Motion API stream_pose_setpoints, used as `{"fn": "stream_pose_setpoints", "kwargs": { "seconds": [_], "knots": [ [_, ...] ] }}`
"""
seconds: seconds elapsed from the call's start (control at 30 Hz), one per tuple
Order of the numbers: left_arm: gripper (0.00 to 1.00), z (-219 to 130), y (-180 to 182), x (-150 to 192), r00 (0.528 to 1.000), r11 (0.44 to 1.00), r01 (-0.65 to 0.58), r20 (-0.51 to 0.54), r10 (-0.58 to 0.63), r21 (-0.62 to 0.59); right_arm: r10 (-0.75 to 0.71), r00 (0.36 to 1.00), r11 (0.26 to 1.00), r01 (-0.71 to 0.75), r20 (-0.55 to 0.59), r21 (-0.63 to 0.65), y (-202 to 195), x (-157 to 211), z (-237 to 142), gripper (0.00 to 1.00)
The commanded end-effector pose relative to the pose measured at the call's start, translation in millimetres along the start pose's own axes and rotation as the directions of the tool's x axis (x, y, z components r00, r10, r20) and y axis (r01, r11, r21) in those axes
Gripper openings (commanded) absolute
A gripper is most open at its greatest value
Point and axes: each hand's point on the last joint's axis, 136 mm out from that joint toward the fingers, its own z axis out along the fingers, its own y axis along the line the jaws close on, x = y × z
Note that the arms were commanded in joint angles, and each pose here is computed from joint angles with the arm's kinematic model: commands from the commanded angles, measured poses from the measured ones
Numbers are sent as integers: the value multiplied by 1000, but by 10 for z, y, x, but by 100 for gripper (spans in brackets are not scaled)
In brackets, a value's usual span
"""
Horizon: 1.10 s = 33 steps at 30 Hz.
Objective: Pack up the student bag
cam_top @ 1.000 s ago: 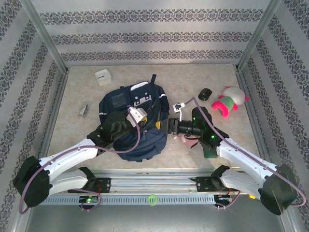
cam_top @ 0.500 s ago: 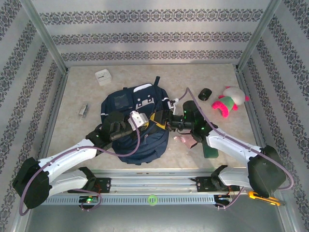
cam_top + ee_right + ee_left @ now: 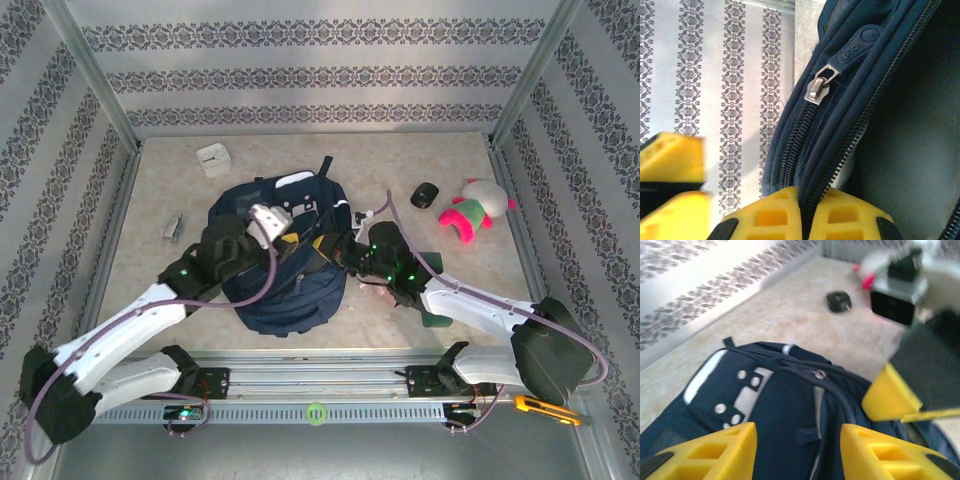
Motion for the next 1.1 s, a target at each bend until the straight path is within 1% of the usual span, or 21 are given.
{"fn": "stream_pose_setpoints", "kwargs": {
  "seconds": [0.0, 0.03, 0.1, 0.2, 0.23, 0.3, 0.37, 0.4, 0.53, 0.63, 0.7, 0.8, 0.87, 0.97, 1.07],
  "knots": [
    [47, -424, 156, 174, 937, 936, 332, -72, -341, -115, -35, 991, 996, 46, 132, -78, 344, -243, 28, 0],
    [47, -517, 137, 230, 906, 906, 406, -80, -417, -120, -39, 990, 996, 49, 134, -76, 359, -233, 43, 0],
    [47, -624, 40, 338, 845, 852, 514, -110, -523, -101, -45, 988, 996, 56, 146, -75, 386, -227, 57, 0],
    [48, -697, -73, 572, 743, 767, 629, -189, -642, -130, -58, 986, 995, 71, 159, -72, 415, -212, 74, 0],
    [48, -684, -116, 632, 713, 743, 655, -213, -668, -137, -59, 985, 995, 71, 164, -71, 418, -214, 77, 0],
    [44, -608, -261, 738, 652, 697, 706, -270, -709, -127, -61, 985, 995, 73, 160, -69, 422, -201, 101, 0],
    [41, -512, -388, 799, 603, 660, 741, -314, -733, -119, -63, 986, 995, 74, 152, -71, 436, -187, 122, 0],
    [41, -460, -449, 838, 578, 643, 756, -335, -744, -124, -64, 987, 995, 75, 149, -70, 434, -183, 130, 0],
    [42, -354, -574, 869, 567, 642, 756, -363, -739, -125, -68, 987, 995, 78, 144, -69, 434, -166, 132, 0],
    [43, -307, -629, 874, 572, 649, 751, -372, -731, -121, -66, 987, 995, 77, 148, -69, 426, -166, 122, 0],
    [42, -199, -745, 900, 575, 657, 746, -389, -720, -112, -75, 985, 994, 87, 159, -72, 445, -180, 91, 0],
    [41, -130, -814, 918, 563, 648, 754, -403, -722, -108, -81, 985, 993, 93, 153, -76, 468, -173, 88, 0],
    [40, -105, -862, 887, 568, 650, 754, -403, -717, -95, -82, 985, 993, 94, 151, -73, 458, -169, 92, 0],
    [40, -89, -886, 911, 591, 677, 729, -402, -699, -105, -80, 985, 993, 93, 153, -76, 468, -178, 94, 0],
    [41, -48, -877, 936, 605, 690, 714, -395, -692, -116, -87, 985, 992, 100, 151, -80, 490, -175, 91, 0]
  ]
}}
